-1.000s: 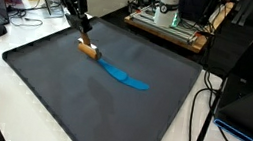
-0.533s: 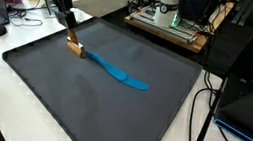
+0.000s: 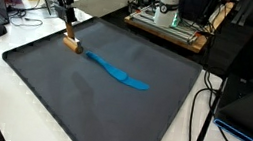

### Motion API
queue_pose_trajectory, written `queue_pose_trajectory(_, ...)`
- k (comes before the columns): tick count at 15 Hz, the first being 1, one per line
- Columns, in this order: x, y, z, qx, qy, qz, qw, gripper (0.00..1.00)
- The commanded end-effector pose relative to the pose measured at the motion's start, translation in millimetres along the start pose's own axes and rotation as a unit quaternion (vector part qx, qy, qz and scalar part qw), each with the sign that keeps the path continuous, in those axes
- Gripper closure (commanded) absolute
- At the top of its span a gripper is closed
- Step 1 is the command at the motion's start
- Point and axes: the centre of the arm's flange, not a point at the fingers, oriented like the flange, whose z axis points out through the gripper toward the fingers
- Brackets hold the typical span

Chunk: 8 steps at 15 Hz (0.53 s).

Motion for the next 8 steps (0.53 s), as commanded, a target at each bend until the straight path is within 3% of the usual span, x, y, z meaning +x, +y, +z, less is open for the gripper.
queue_pose_trajectory(1,-58.3,-14.3,-32.0,-0.001,0.041,-0.017,0.9990,0.78)
queue_pose_trajectory(8,-109.3,-72.6,-41.7,-0.019,0.118,-0.050,0.9916,0.78)
